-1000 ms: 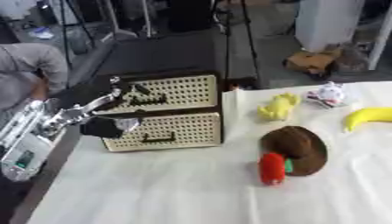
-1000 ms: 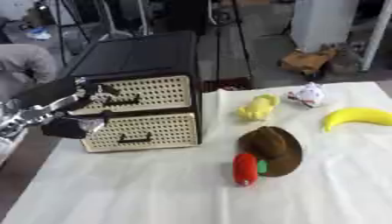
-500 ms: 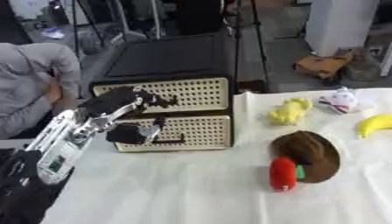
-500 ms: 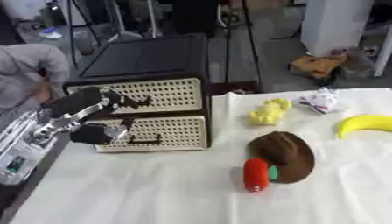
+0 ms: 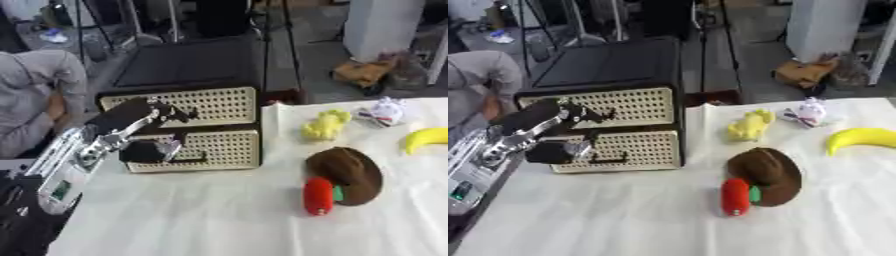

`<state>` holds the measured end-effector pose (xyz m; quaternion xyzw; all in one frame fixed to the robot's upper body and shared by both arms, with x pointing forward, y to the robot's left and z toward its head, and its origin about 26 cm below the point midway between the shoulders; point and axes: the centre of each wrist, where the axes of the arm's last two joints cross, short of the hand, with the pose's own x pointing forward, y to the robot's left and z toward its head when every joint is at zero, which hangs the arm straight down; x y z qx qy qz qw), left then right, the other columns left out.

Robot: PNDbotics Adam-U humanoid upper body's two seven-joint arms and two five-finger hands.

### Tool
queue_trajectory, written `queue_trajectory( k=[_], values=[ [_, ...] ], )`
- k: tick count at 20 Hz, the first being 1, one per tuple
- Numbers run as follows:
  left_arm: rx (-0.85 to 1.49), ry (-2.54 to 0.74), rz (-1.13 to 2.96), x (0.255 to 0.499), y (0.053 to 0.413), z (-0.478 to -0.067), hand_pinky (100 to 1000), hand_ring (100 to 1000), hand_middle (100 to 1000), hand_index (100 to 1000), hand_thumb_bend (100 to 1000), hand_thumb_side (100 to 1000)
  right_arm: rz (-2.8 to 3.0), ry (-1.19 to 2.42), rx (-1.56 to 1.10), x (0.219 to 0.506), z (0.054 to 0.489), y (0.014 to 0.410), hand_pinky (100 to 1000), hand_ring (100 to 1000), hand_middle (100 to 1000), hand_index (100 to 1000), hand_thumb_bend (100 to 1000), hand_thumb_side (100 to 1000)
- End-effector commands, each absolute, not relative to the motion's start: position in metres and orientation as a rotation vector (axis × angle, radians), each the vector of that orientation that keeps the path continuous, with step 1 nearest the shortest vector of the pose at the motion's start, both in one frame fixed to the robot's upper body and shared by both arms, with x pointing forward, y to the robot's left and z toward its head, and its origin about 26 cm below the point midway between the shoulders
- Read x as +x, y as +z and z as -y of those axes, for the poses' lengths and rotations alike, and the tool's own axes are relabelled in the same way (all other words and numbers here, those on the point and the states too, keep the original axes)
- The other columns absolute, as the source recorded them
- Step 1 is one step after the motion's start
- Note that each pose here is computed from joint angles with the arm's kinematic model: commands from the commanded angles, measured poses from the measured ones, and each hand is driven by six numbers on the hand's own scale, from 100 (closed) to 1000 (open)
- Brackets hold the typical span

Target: Pick up objects from table and place into drawer.

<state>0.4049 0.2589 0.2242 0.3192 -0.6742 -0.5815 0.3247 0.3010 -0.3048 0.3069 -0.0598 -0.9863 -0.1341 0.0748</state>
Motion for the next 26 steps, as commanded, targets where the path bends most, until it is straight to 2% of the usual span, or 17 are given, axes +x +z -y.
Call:
queue_trajectory(
  k=[1, 7, 15, 19, 20, 23, 26],
  values=[
    [0.862, -1.550, 1.732, 0.409, 0.226, -0.262, 100, 100, 100, 759, 100, 643, 3.000, -0.392, -0.172, 0.297, 0.304, 0.317, 580, 732, 605, 737, 100, 845],
    [0.847, -1.580, 1.672, 0.416, 0.210, -0.259, 100, 100, 100, 765, 100, 641, 3.005, -0.390, -0.169, 0.297, 0.304, 0.318, 580, 733, 605, 737, 100, 844],
    [0.833, -1.590, 1.635, 0.421, 0.197, -0.260, 100, 100, 100, 859, 100, 641, 3.015, -0.393, -0.166, 0.296, 0.304, 0.320, 581, 734, 604, 737, 100, 848],
    [0.821, -1.592, 1.627, 0.423, 0.193, -0.260, 100, 100, 100, 865, 100, 641, 3.019, -0.392, -0.163, 0.296, 0.304, 0.320, 580, 734, 603, 737, 100, 870],
    [0.809, -1.587, 1.622, 0.424, 0.192, -0.261, 100, 100, 100, 940, 100, 646, 3.021, -0.391, -0.165, 0.296, 0.304, 0.321, 580, 734, 604, 737, 100, 852],
    [0.831, -1.589, 1.596, 0.426, 0.190, -0.261, 100, 100, 100, 902, 100, 659, 3.023, -0.391, -0.164, 0.296, 0.304, 0.321, 581, 735, 603, 737, 100, 848],
    [0.868, -1.588, 1.578, 0.428, 0.188, -0.262, 100, 100, 100, 900, 100, 659, 3.024, -0.390, -0.165, 0.296, 0.304, 0.321, 581, 736, 603, 737, 100, 847]
  ],
)
